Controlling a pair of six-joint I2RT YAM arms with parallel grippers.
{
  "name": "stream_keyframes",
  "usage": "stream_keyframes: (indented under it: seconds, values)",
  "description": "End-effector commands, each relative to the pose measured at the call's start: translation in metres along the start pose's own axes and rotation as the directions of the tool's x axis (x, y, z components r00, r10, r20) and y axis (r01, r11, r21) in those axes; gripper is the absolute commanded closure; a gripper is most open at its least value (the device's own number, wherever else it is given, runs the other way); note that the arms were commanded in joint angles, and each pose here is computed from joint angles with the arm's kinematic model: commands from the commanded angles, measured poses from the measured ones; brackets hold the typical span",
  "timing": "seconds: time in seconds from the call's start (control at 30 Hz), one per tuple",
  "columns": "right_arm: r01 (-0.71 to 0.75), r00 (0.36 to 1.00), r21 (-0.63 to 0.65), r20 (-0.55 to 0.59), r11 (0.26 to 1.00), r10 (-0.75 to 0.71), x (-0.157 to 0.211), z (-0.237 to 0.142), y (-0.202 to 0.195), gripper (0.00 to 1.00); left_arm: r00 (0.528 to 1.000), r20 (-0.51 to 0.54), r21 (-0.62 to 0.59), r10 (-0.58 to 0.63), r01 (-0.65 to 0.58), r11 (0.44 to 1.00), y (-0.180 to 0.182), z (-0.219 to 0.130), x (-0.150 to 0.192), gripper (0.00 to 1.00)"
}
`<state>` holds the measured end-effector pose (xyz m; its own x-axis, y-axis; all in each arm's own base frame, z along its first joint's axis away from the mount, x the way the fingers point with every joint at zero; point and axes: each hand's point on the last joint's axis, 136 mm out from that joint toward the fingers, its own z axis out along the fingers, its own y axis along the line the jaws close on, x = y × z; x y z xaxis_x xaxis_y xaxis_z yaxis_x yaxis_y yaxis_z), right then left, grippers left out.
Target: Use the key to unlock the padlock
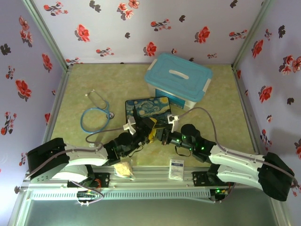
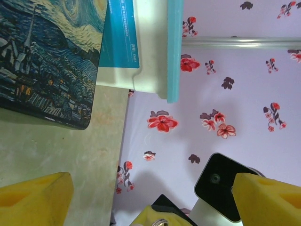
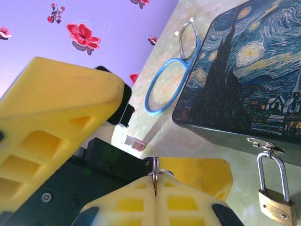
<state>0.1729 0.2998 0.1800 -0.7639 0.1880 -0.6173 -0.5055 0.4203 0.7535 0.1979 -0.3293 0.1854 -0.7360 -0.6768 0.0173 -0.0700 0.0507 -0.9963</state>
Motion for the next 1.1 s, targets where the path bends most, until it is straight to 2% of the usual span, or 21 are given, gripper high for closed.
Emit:
stream_keyframes:
  seconds: [0.0,0.1,0.47,0.6,0.73,0.9,1.07]
  values:
    - [0.038,0.999,-0.047,-0.011,0.998,-0.038,0.007,0.003,0.005,1.0,0.999,0.014,0.061,-0.038,0.037,0.997,-0.01,0.0,-0.001,0.18]
    - [0.033,0.999,-0.035,-0.009,0.999,-0.034,0.01,0.0,0.0,1.0,1.0,0.022,0.053,-0.02,0.019,0.998,-0.006,-0.001,-0.003,0.24]
    - [0.056,0.998,0.025,-0.004,0.998,-0.056,0.015,-0.016,-0.014,1.0,1.0,0.027,0.036,0.005,-0.006,0.999,-0.001,0.0,-0.003,0.33]
    - [0.076,0.997,0.042,-0.005,0.996,-0.076,0.017,-0.019,-0.017,1.0,1.0,-0.006,0.036,0.001,-0.001,0.999,0.0,0.004,0.004,0.34]
    - [0.091,0.996,0.077,-0.025,0.993,-0.089,0.021,-0.02,-0.025,1.0,0.999,-0.034,0.041,-0.012,0.014,0.999,0.003,0.009,0.01,0.4]
    - [0.091,0.996,0.101,-0.028,0.991,-0.088,0.022,-0.021,-0.031,1.0,0.999,-0.033,0.048,-0.017,0.019,0.999,0.007,0.009,0.01,0.6]
    - [0.09,0.996,0.12,-0.02,0.989,-0.088,0.021,-0.022,-0.034,1.0,1.0,-0.03,0.042,0.002,-0.001,0.999,0.009,0.01,0.01,0.73]
